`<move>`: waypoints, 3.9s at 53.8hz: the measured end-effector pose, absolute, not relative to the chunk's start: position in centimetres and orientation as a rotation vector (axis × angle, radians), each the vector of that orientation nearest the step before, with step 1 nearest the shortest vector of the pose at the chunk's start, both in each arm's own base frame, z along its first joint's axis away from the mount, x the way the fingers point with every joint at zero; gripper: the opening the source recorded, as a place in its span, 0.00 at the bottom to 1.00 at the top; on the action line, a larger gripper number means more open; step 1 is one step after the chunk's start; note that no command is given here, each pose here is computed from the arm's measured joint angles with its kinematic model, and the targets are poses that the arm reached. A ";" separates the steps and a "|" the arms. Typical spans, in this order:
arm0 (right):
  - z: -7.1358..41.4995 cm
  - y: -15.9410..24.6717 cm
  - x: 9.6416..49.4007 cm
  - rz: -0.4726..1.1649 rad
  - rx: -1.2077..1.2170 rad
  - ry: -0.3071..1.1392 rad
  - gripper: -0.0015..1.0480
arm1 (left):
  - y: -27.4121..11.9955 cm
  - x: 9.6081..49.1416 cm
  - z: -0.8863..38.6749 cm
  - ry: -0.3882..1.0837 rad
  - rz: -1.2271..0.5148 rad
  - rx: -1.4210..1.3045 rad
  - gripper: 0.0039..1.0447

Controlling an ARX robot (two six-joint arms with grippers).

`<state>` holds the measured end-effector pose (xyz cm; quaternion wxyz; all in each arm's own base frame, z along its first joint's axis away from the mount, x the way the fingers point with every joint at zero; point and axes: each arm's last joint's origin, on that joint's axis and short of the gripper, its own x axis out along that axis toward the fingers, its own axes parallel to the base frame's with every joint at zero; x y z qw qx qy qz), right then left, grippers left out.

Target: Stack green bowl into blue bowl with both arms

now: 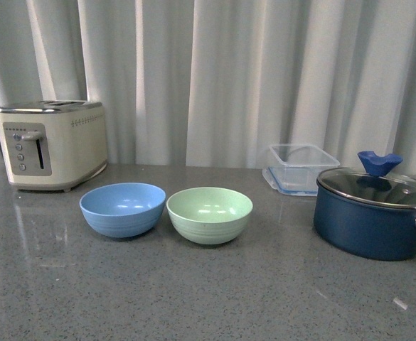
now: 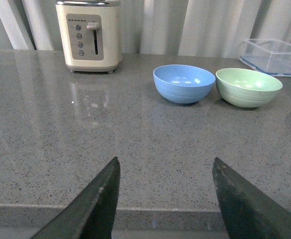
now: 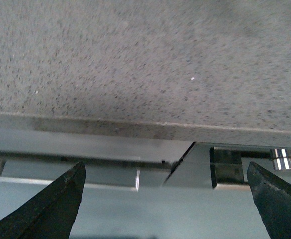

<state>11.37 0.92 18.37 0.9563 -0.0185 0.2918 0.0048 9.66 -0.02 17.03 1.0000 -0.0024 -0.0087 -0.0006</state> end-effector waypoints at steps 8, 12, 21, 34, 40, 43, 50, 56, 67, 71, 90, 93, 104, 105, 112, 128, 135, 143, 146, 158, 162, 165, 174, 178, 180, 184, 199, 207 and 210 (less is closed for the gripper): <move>23.9 3.5 18.1 0.078 -0.143 0.651 0.90 | 0.0 9.7 17.0 -0.017 -0.001 -0.005 0.84; 26.0 5.5 21.4 0.120 -0.205 0.642 0.90 | 0.0 9.7 17.0 -0.017 0.000 -0.004 0.95; 28.0 9.8 25.7 0.221 -0.261 0.631 0.90 | 0.0 9.7 17.0 -0.017 0.000 -0.004 0.94; 27.9 13.9 29.8 0.329 -0.234 0.686 0.90 | 0.0 9.7 17.0 -0.017 0.000 -0.004 0.94; 27.3 14.7 32.4 0.343 -0.199 0.706 0.90 | 0.0 9.7 17.0 -0.017 0.000 -0.004 0.94; 26.8 14.8 33.7 0.334 -0.178 0.731 0.90 | 0.0 9.7 17.0 -0.017 0.000 -0.004 0.94; 26.5 14.5 36.1 0.302 -0.131 0.773 0.90 | 0.0 9.7 17.0 -0.017 0.000 -0.004 0.94; 27.0 14.5 38.5 0.266 -0.073 0.793 0.90 | 0.0 9.7 17.0 -0.017 0.000 -0.004 0.94; 29.1 15.2 42.1 0.236 -0.002 0.760 0.90 | 0.0 9.7 17.0 -0.017 0.000 -0.004 0.94; 30.1 15.8 43.4 0.238 0.024 0.744 0.90 | 0.0 9.7 17.0 -0.017 0.000 -0.004 0.94; 28.6 17.3 45.3 0.245 0.039 0.774 0.90 | 0.0 9.7 17.0 -0.017 0.000 -0.004 0.94; 28.2 17.3 45.5 0.245 0.038 0.779 0.90 | 0.0 9.7 17.0 -0.017 0.000 -0.004 0.94; 26.4 17.5 46.1 0.249 0.036 0.813 0.90 | 0.0 9.7 17.0 -0.017 0.000 -0.004 0.94; 26.2 17.5 46.2 0.248 0.035 0.816 0.90 | 0.0 9.7 17.0 -0.017 0.000 -0.004 0.94; 25.5 17.4 46.7 0.250 0.038 0.831 0.90 | 0.0 9.7 17.0 -0.017 0.000 -0.004 0.94; 23.8 17.1 47.9 0.245 0.040 0.858 0.90 | 0.0 9.7 17.0 -0.017 0.000 -0.004 0.94; 23.0 17.1 48.2 0.251 0.038 0.869 0.90 | 0.0 9.7 17.0 -0.017 0.000 -0.004 0.94; 22.5 17.1 48.3 0.262 0.042 0.871 0.90 | 0.0 9.7 17.0 -0.017 0.000 -0.004 0.94; 22.3 17.2 48.3 0.268 0.044 0.870 0.90 | 0.0 9.7 17.0 -0.017 0.000 -0.004 0.94; 20.8 16.9 48.2 0.274 0.054 0.891 0.66 | 0.0 9.7 17.0 -0.017 0.000 -0.004 0.94; 20.2 16.7 48.1 0.279 0.067 0.902 0.54 | 0.0 9.7 17.0 -0.017 0.000 -0.004 0.94; 19.9 16.6 48.1 0.278 0.075 0.911 0.48 | 0.0 9.7 17.0 -0.017 0.000 -0.004 0.94; 18.7 16.0 47.8 0.278 0.090 0.938 0.26 | 0.0 9.7 17.0 -0.017 0.000 -0.004 0.94; 19.3 15.6 47.7 0.279 0.103 0.926 0.17 | 0.0 9.7 17.0 -0.017 0.000 -0.004 0.94; 19.4 15.5 47.6 0.283 0.108 0.923 0.13 | 0.0 9.7 17.0 -0.017 0.000 -0.004 0.94; 20.2 15.2 47.5 0.287 0.122 0.909 0.05 | 0.0 9.7 17.0 -0.017 0.000 -0.004 0.94; 21.8 13.8 47.6 0.265 0.124 0.893 0.01 | 0.0 9.7 17.0 -0.017 0.000 -0.004 0.94; 24.8 13.2 48.5 0.263 0.139 0.837 0.01 | 0.0 9.7 17.0 -0.017 0.000 -0.004 0.94; 26.3 13.2 48.8 0.270 0.145 0.808 0.01 | 0.0 9.7 17.0 -0.017 0.000 -0.004 0.94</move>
